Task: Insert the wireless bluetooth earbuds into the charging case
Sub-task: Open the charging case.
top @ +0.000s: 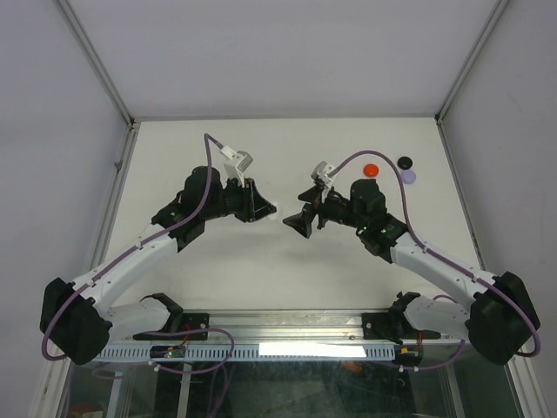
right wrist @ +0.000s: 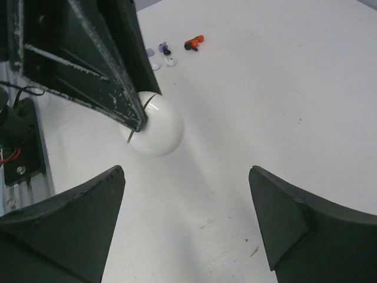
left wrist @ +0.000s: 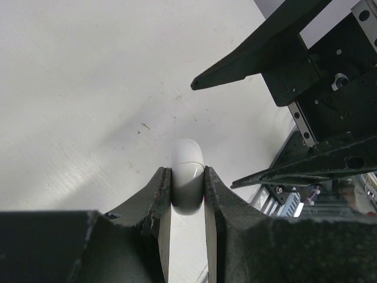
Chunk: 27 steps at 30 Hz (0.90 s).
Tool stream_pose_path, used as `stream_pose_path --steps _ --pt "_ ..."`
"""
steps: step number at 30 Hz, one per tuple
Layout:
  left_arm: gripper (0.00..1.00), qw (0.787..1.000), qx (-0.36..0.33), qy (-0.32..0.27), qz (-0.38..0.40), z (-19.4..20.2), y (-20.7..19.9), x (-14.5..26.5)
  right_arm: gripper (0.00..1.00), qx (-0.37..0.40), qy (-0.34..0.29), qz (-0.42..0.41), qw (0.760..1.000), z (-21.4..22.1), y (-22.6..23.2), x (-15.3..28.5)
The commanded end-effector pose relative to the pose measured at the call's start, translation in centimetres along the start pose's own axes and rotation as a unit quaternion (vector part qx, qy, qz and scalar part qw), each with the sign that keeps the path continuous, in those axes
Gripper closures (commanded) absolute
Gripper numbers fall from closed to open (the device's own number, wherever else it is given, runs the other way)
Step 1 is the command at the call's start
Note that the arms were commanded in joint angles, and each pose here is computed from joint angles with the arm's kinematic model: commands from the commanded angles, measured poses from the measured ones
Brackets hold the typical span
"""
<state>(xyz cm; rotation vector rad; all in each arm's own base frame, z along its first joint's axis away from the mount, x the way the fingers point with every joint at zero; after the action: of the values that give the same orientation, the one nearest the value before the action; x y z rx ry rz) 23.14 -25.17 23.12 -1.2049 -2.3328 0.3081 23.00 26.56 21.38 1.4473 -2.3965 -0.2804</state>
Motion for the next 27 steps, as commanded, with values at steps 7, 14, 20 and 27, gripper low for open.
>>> stream_pose_path --steps 7,14,20,27 --pt "0.83 0.979 -0.153 0.09 0.099 -1.3 -2.8 1.6 0.12 0.173 0.008 -0.142 0.975 -2.9 3.9 1.2" --pt "0.87 0.961 -0.223 0.111 0.121 -2.0 -3.1 2.3 0.2 0.205 0.016 -0.181 0.962 -3.6 4.3 0.3" --pt "0.87 0.951 -0.247 0.115 0.145 -2.6 -3.7 2.4 0.32 0.185 0.028 -0.226 0.956 -3.6 5.1 -0.8" --pt "0.87 0.944 -0.268 0.116 0.157 -2.9 -4.4 2.2 0.46 0.174 0.041 -0.262 0.948 -3.4 5.6 -1.5"
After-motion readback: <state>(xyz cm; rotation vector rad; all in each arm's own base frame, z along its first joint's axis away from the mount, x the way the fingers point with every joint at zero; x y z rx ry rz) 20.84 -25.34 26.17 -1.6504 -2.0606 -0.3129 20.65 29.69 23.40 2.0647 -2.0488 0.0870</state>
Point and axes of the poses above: each gripper's point midway between its finger pads, its own x axis back along the fingers, its own y axis along the line the jaws close on, z = x × y, the point moved 3 cm from there along x, back along the fingers, and after that the axes turned 10 degrees about -x, right-handed, at the moved point
